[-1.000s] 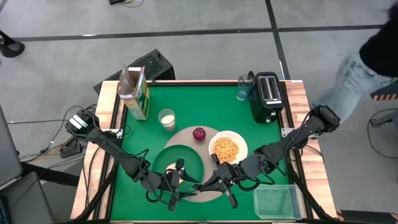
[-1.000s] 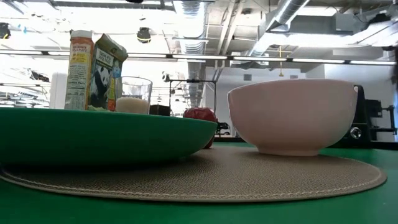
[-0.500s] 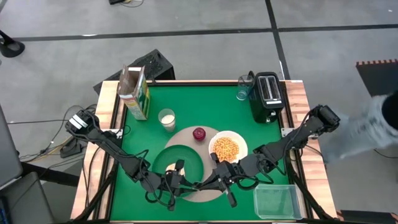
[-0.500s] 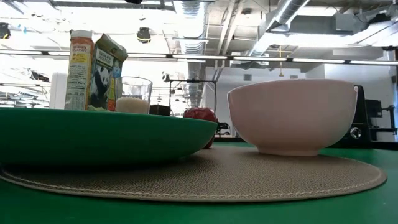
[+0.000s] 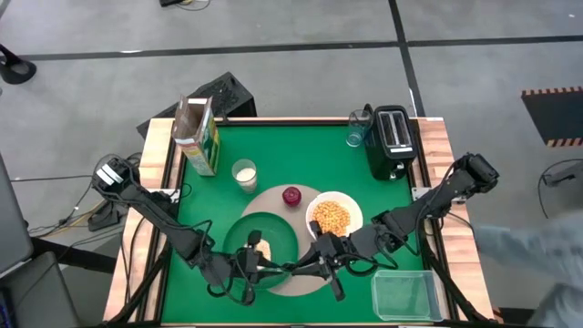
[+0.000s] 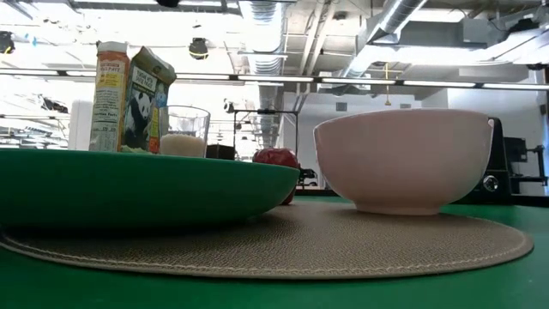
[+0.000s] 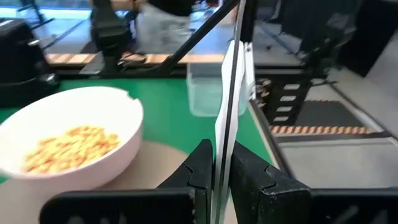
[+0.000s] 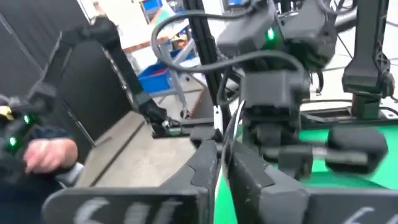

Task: Arrange a breakfast setting
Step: Put the white green spoon to the right of the white bowl on the table

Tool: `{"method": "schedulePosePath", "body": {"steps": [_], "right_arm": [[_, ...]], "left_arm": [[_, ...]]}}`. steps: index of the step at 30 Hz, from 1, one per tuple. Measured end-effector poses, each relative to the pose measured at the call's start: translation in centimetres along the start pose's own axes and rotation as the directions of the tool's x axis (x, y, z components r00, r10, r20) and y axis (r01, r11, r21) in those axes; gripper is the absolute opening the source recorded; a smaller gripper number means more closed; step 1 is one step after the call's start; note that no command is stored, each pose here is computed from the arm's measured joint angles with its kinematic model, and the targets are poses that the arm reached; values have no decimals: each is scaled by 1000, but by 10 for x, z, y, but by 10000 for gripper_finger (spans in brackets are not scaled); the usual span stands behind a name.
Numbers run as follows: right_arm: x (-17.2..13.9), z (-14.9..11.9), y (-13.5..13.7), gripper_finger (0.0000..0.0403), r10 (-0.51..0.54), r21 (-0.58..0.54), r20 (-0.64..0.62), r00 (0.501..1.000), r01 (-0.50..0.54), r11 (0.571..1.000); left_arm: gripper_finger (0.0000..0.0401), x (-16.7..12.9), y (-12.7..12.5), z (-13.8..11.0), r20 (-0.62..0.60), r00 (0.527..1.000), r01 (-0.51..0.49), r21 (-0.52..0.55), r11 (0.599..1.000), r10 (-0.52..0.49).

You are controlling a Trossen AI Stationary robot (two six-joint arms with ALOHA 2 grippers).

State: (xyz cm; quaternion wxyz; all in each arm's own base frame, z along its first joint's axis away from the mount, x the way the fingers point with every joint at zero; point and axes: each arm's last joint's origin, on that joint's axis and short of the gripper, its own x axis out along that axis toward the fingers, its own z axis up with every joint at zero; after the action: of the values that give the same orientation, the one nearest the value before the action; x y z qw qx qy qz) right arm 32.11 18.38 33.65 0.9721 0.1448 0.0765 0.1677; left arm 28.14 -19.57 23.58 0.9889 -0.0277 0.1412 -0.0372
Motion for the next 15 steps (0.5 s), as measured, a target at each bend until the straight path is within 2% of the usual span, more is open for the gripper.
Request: {"method": "schedulePosePath", "body": {"steps": [7, 11, 15], "right_arm": [[-4, -16, 5, 131, -158, -15, -90, 983, 157, 987], [-4, -24, 5, 180, -231, -25, -121, 965, 230, 973], [-9, -23, 6, 214, -247, -33, -135, 960, 244, 969]], "left_arm": [[20, -11, 1, -6, -32, 982, -185, -10, 983, 184], [20, -11, 4, -9, -52, 974, -222, -29, 975, 221], [20, -12, 5, -9, -45, 966, -257, -29, 966, 255]]}}
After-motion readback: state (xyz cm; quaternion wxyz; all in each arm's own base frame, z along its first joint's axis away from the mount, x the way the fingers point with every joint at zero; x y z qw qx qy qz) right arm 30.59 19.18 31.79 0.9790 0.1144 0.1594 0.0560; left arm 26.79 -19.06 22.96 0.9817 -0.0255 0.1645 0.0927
